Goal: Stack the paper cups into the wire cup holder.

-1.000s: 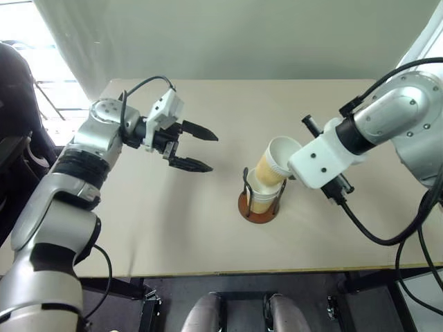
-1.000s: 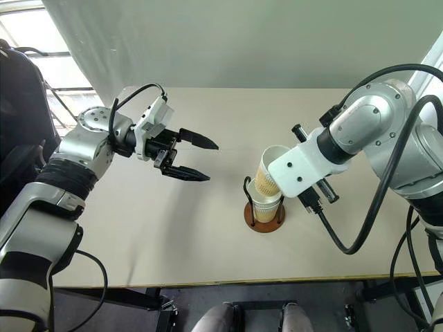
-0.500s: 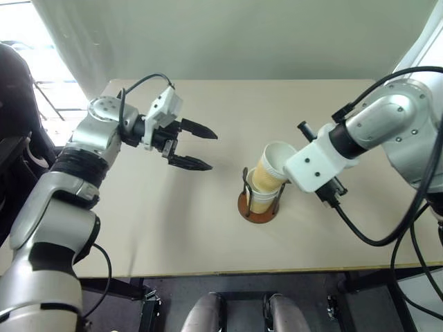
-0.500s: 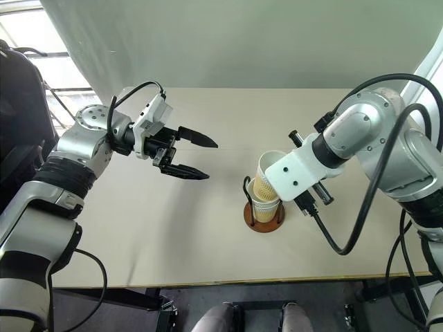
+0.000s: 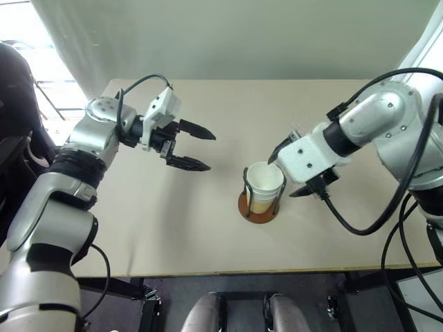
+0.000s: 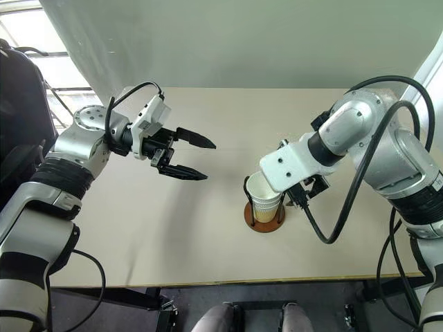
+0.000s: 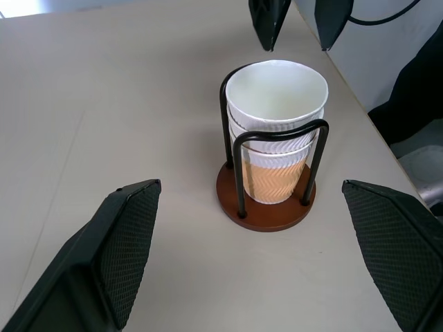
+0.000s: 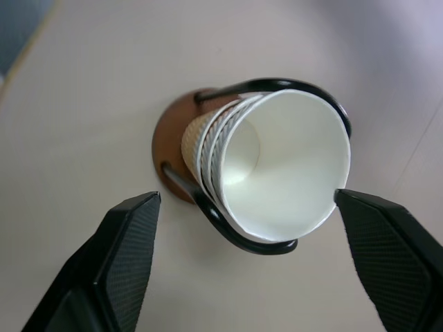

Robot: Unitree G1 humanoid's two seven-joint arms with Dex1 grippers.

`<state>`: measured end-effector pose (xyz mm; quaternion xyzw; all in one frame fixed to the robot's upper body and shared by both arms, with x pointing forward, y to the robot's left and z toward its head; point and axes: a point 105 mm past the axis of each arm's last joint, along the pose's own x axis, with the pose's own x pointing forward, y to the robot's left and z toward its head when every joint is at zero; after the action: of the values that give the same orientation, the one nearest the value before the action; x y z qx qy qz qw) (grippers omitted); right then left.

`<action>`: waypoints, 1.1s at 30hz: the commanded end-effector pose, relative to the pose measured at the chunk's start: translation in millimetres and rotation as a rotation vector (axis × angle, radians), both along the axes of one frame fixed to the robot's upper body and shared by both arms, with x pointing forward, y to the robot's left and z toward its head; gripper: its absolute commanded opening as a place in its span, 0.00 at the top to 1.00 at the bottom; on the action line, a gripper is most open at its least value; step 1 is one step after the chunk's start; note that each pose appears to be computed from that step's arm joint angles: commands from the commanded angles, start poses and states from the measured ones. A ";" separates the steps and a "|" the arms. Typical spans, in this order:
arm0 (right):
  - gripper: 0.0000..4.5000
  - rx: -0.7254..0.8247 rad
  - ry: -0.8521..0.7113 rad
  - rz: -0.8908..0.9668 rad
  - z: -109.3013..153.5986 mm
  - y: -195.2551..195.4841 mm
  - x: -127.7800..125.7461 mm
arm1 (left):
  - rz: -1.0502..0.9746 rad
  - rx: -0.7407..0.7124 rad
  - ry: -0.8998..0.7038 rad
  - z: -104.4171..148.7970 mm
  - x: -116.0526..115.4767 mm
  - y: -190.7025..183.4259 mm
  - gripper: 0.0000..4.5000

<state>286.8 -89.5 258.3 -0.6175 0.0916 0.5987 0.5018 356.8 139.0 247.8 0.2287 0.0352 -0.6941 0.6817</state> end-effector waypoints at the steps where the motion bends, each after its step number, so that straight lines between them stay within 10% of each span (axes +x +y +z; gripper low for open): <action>1: 0.08 0.190 -0.045 -0.115 36.6 -11.9 8.3 | 0.010 -0.011 -0.015 14.9 1.8 2.8 0.00; 8: 0.08 0.448 -0.091 -0.393 51.8 -56.5 50.2 | 0.066 -0.069 0.020 14.9 7.0 9.6 0.00; 20: 0.08 1.019 -0.126 -0.902 0.3 -133.1 127.4 | 0.383 -0.455 -0.112 39.1 41.7 15.8 0.00; 33: 0.08 1.134 -0.208 -1.036 -13.4 -156.6 127.7 | 0.513 -0.571 -0.062 17.7 43.9 15.8 0.00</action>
<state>417.9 -242.6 222.1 -0.2036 0.0428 0.2005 0.9573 404.0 155.7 252.7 0.0306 -0.1014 -0.4783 0.8718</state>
